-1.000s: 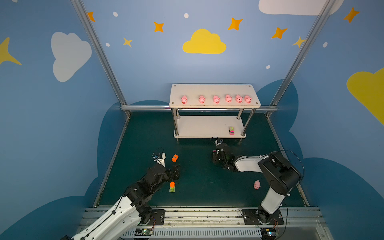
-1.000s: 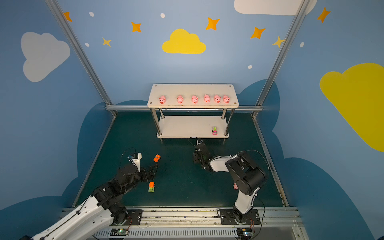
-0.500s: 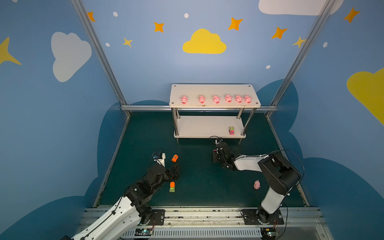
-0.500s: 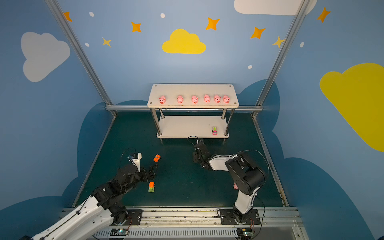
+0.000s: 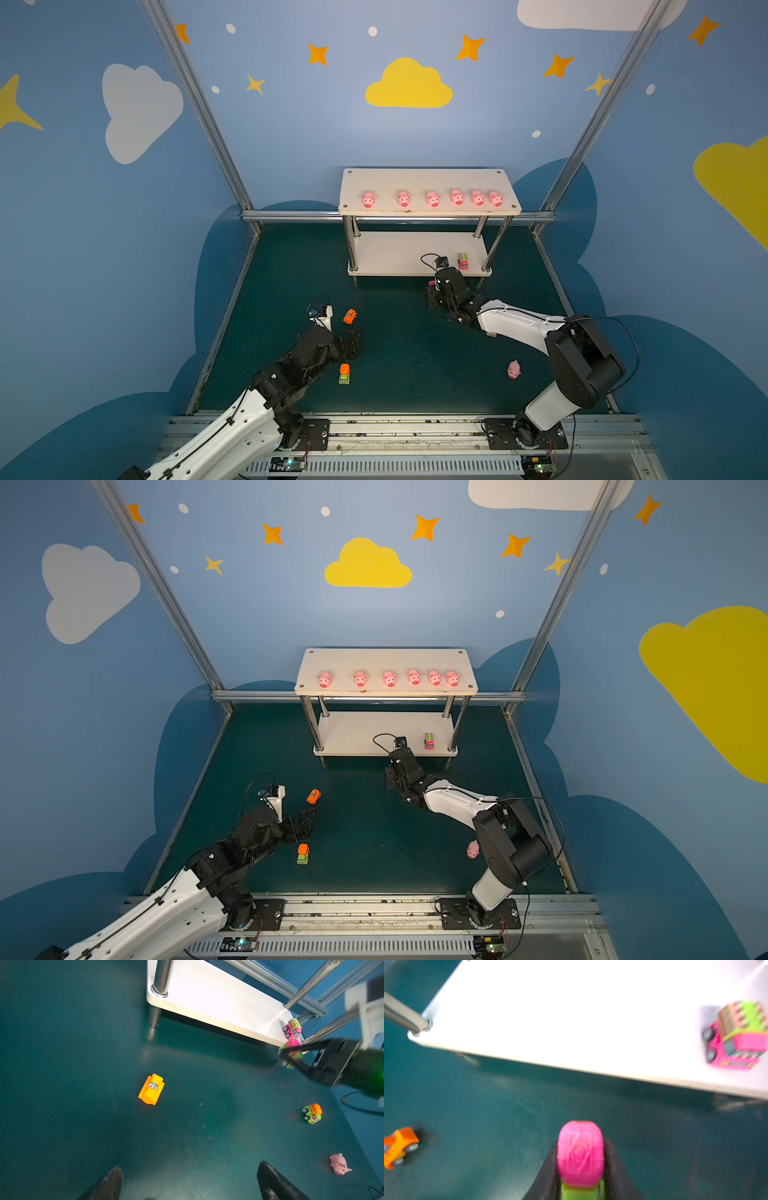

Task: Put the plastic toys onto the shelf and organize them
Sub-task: 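Lift the truck with the right gripper onto the lower shelf, then lower the truck beside the first truck and open the right gripper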

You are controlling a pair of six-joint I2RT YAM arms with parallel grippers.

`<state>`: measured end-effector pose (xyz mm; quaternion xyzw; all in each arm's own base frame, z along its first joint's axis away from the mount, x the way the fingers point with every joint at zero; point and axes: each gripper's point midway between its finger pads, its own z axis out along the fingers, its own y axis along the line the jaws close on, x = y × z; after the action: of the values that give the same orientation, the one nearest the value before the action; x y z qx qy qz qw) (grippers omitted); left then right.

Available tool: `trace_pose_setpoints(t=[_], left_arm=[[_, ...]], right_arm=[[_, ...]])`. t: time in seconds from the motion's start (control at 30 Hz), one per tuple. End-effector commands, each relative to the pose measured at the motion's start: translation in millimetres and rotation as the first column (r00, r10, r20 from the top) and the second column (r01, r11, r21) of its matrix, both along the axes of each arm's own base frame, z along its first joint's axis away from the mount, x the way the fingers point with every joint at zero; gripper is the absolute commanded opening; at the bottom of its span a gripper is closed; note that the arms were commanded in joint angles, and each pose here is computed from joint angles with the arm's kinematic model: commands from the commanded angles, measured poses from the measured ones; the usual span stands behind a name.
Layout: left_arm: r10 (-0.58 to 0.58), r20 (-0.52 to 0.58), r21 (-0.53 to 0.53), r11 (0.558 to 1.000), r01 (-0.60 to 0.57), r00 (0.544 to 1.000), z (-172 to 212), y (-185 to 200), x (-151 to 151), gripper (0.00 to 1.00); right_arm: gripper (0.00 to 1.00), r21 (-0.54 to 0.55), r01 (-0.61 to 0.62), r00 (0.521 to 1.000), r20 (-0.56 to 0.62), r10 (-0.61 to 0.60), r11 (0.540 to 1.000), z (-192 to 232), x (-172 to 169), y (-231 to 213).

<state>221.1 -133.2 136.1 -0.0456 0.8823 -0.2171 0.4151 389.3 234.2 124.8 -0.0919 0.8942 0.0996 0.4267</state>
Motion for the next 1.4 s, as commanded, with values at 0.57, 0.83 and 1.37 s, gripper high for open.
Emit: trace_pose_setpoints(t=[0.57, 0.83, 1.37], left_arm=[[0.026, 0.064, 0.069, 0.997, -0.03, 0.998, 31.4, -0.7, 21.7, 1.0], [0.022, 0.054, 0.088, 0.996, -0.026, 0.998, 29.5, -2.2, 26.4, 1.0], [0.025, 0.051, 0.081, 0.996, -0.029, 0.998, 29.7, -0.9, 27.4, 1.0]], right_arm=[[0.22, -0.014, 0.087, 0.995, -0.041, -0.087, 0.996, -9.1, 98.6, -40.0], [0.24, -0.015, 0.104, 0.992, -0.072, -0.105, 0.994, -23.6, 101.7, -43.1], [0.55, 0.038, 0.091, 0.994, -0.065, -0.088, 0.995, -11.2, 100.4, -41.8]])
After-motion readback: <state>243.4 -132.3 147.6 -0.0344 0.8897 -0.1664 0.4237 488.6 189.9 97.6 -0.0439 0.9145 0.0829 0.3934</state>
